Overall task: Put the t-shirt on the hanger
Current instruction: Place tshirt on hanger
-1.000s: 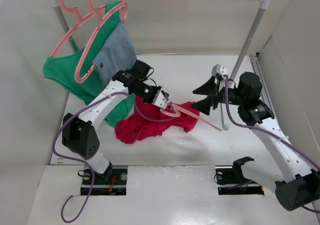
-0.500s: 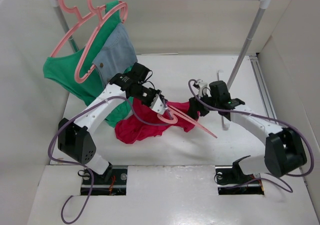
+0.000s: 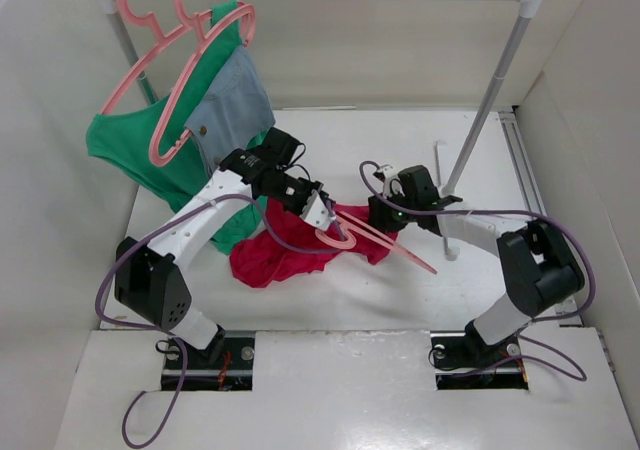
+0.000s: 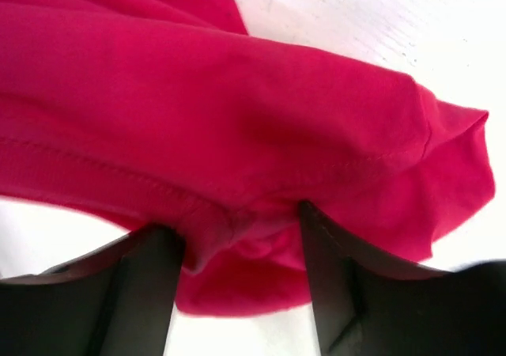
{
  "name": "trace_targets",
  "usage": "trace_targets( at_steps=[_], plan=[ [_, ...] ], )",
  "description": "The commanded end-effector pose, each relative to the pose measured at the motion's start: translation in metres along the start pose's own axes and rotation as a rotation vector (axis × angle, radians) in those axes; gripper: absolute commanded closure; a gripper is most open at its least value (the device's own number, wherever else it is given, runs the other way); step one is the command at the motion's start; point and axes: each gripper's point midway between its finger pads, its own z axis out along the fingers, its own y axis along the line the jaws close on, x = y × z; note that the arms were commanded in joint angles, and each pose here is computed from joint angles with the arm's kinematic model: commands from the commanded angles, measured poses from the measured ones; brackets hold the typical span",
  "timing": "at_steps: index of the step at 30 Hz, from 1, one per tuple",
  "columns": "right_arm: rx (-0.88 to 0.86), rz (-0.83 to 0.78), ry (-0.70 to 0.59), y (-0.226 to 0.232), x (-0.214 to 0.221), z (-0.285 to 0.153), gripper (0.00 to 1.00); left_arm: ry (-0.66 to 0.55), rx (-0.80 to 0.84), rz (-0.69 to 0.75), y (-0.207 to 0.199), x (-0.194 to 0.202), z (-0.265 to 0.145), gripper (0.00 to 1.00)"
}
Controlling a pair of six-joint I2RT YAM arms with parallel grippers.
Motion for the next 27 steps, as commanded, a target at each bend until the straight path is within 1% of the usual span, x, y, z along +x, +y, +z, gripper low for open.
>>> trace_targets(
  at_steps=[1,3,4,5,8,9,10,13,14,15,17,18,20,21,23,26,27],
  plan=[
    [0.024,0.017,-0.111,-0.001,-0.034,0.007,0.46,-0.047,-0.03,0.021,0.0,-0.021,-0.01,1.0],
    [0.024,0.03,-0.108,-0.002,-0.033,0.011,0.7,-0.047,-0.023,0.001,-0.004,-0.019,-0.008,1.0],
    [0.035,0.034,-0.101,-0.005,-0.031,0.013,0.98,-0.047,-0.023,0.001,-0.004,-0.019,-0.008,1.0],
    [0.045,0.06,-0.107,-0.011,-0.032,0.011,1.0,-0.048,-0.022,-0.023,-0.005,-0.019,-0.008,1.0],
    [0.107,0.147,-0.141,-0.028,-0.026,-0.008,1.0,-0.034,-0.073,-0.062,0.006,-0.01,-0.015,1.0],
    [0.156,0.2,-0.157,-0.045,-0.014,-0.026,1.0,-0.031,-0.096,-0.089,0.01,-0.007,-0.018,1.0],
    [0.175,0.243,-0.166,-0.051,-0.008,-0.036,1.0,-0.022,-0.127,-0.157,0.014,0.001,-0.024,1.0],
    [0.285,0.322,-0.194,-0.076,0.016,-0.076,1.0,0.01,-0.236,-0.229,0.034,0.023,-0.043,1.0],
    [0.325,0.337,-0.202,-0.082,0.02,-0.086,1.0,0.022,-0.267,-0.29,0.037,0.029,-0.049,1.0],
    [0.358,0.342,-0.215,-0.089,0.02,-0.097,1.0,0.044,-0.304,-0.299,0.044,0.037,-0.055,1.0],
    [0.387,0.347,-0.232,-0.088,0.022,-0.117,1.0,0.09,-0.314,-0.326,0.041,0.051,-0.055,1.0],
    [0.407,0.355,-0.239,-0.09,0.023,-0.123,1.0,0.144,-0.332,-0.339,0.041,0.063,-0.057,1.0],
    [0.445,0.373,-0.276,-0.094,0.02,-0.143,1.0,0.192,-0.352,-0.365,0.039,0.075,-0.057,1.0],
    [0.466,0.374,-0.296,-0.096,0.016,-0.151,1.0,0.248,-0.37,-0.382,0.037,0.086,-0.06,1.0],
    [0.505,0.374,-0.324,-0.098,0.014,-0.168,1.0,0.292,-0.382,-0.401,0.036,0.097,-0.061,1.0],
    [0.526,0.353,-0.371,-0.096,0.002,-0.185,1.0,0.372,-0.407,-0.407,0.033,0.114,-0.065,1.0],
    [0.531,0.316,-0.387,-0.095,-0.004,-0.191,1.0,0.386,-0.408,-0.403,0.032,0.115,-0.063,1.0]
  ],
)
